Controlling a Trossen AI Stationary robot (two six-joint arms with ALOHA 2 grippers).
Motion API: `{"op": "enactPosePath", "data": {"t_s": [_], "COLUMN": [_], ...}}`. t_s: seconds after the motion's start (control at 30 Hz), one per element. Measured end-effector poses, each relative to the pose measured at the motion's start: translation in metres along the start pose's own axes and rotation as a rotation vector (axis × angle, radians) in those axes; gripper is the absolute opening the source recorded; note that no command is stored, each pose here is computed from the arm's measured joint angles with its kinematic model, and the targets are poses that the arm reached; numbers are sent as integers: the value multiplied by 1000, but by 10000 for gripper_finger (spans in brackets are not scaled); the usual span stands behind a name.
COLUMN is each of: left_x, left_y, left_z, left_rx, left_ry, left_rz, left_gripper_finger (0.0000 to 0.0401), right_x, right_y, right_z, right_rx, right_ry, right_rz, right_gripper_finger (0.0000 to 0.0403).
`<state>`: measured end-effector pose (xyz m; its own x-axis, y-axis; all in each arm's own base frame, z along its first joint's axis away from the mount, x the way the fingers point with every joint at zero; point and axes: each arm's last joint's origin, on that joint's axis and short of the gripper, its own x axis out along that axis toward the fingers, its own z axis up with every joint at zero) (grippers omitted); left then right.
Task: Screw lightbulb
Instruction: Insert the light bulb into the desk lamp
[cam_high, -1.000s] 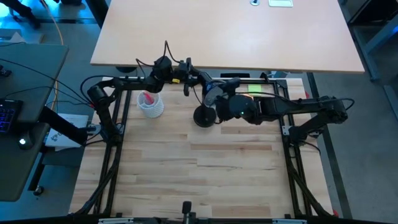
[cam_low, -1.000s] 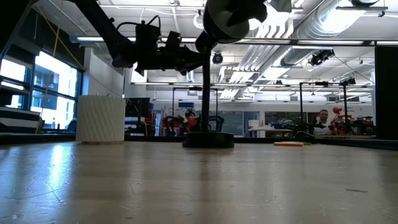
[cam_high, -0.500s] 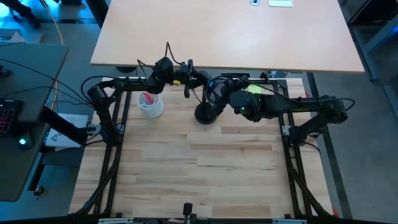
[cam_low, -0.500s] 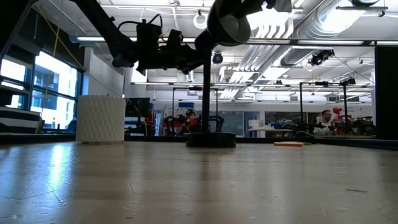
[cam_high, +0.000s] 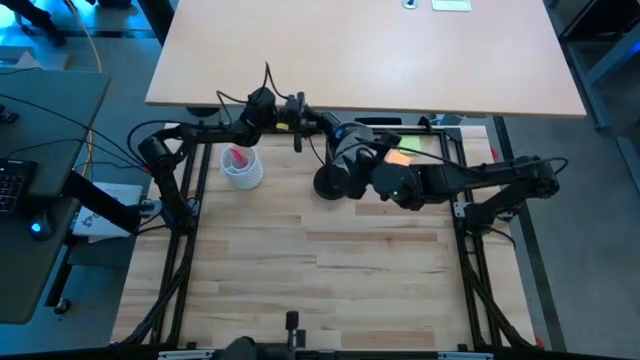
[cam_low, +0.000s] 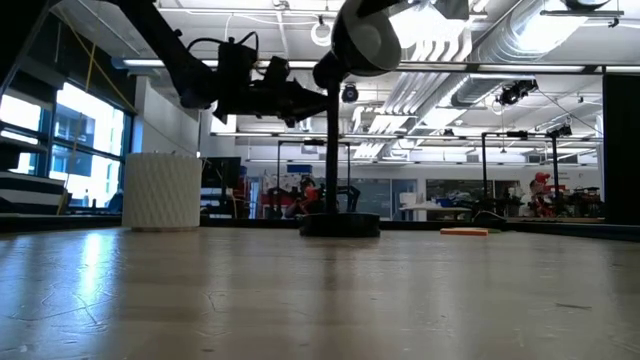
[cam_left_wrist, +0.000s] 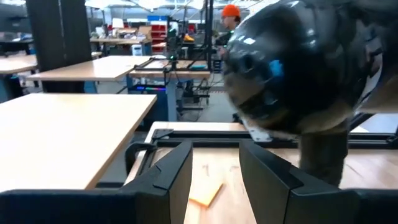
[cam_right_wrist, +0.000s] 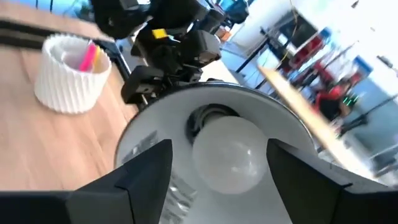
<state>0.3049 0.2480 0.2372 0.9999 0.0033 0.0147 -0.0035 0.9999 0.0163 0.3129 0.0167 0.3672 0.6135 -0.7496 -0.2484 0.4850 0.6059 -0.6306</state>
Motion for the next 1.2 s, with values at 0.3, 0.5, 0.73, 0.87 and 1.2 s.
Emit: {"op": "enactPosePath", "data": {"t_s": [0.3, 0.5, 0.73, 0.87, 1.2], "left_x": [-21, -24, -20, -15, -11], "left_y": [22, 17, 12, 7, 2], "left_z": [-2, 13, 15, 16, 15], "left_rx": [-64, -43, -44, -34, -35], "left_ry": [11, -82, -97, -101, -102], "left_rz": [-6, -201, -207, -227, -237], "left_gripper_finger": [128, 128, 128, 128, 128], "right_x": [-15, -9, 10, 17, 26], "right_y": [10, 8, -5, -10, -18], "right_z": [0, -10, -17, -19, -15], "right_rx": [-711, -1137, -1219, -1199, -1107], "right_ry": [-4, 64, 123, 115, 91], "right_rz": [2, 42, 57, 76, 47], "right_gripper_finger": [259, 259, 259, 259, 259]}}
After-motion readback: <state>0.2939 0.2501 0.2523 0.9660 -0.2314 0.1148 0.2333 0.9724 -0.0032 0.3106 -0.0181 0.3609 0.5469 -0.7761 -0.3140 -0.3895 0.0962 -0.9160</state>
